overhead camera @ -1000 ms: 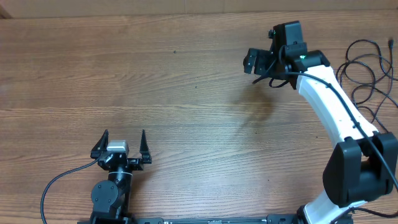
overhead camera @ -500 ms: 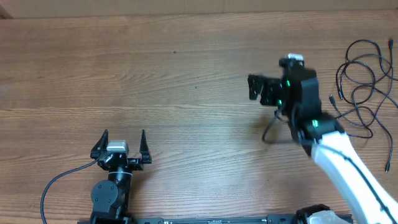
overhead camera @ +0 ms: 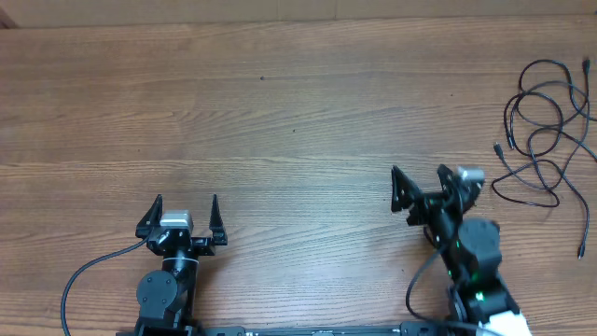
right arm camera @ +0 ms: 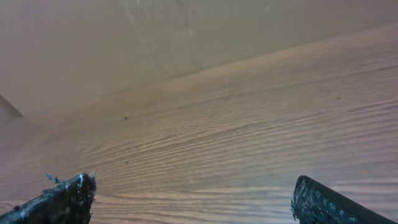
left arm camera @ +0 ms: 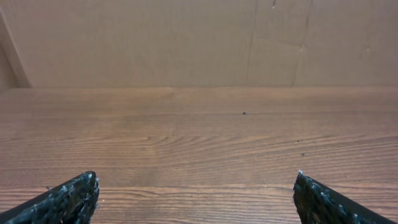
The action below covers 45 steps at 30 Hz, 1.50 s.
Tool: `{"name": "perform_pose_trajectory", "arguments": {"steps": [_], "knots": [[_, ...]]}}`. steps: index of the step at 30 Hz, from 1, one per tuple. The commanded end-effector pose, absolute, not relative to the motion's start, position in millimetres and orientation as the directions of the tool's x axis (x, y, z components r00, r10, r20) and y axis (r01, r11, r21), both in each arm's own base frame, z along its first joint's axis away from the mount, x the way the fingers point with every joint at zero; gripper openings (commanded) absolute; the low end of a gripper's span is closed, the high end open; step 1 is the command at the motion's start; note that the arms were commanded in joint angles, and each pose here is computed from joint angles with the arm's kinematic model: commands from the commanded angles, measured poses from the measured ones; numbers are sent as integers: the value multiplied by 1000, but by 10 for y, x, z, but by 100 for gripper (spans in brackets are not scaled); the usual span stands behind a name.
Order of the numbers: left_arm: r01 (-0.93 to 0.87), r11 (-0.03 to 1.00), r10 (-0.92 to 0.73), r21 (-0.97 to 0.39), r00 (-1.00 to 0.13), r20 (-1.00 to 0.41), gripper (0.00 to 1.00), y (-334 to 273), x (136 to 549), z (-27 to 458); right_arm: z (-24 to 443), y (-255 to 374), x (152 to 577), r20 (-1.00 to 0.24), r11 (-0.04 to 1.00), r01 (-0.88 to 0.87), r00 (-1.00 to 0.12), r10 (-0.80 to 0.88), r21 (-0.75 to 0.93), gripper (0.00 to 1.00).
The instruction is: Untangle cables
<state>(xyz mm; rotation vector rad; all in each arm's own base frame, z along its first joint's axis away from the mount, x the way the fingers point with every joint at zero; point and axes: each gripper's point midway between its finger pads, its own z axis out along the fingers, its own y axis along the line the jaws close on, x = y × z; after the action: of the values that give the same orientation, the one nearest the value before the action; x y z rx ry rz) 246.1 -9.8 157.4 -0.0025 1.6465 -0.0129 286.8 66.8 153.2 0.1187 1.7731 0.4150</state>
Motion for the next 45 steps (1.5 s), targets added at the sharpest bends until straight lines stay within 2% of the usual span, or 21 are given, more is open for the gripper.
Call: {"name": "perform_pose_trajectory", "arguments": {"steps": [1, 10, 17, 24, 45], "knots": [[-4, 1000, 11, 12, -68, -998, 100, -71, 2458, 1581, 1513, 540, 2735, -933, 932, -121, -168, 319, 341, 100], [-4, 1000, 12, 12, -69, -998, 100, -71, 2458, 1579, 1543, 308, 2589, -931, 934, -53, -124, 344, 352, 100], [-4, 1000, 12, 12, -68, -998, 100, -71, 2458, 1581, 1441, 97, 2520, -928, 937, 35, -132, 348, 346, 100], [-4, 1000, 12, 12, -70, -997, 100, -71, 2459, 1577, 1722, 86, 2462, -940, 940, -6, -16, 341, 341, 100], [-4, 1000, 12, 12, -71, -997, 100, -71, 2459, 1576, 1721, 93, 2462, -940, 940, -10, -18, 341, 341, 100]]}}
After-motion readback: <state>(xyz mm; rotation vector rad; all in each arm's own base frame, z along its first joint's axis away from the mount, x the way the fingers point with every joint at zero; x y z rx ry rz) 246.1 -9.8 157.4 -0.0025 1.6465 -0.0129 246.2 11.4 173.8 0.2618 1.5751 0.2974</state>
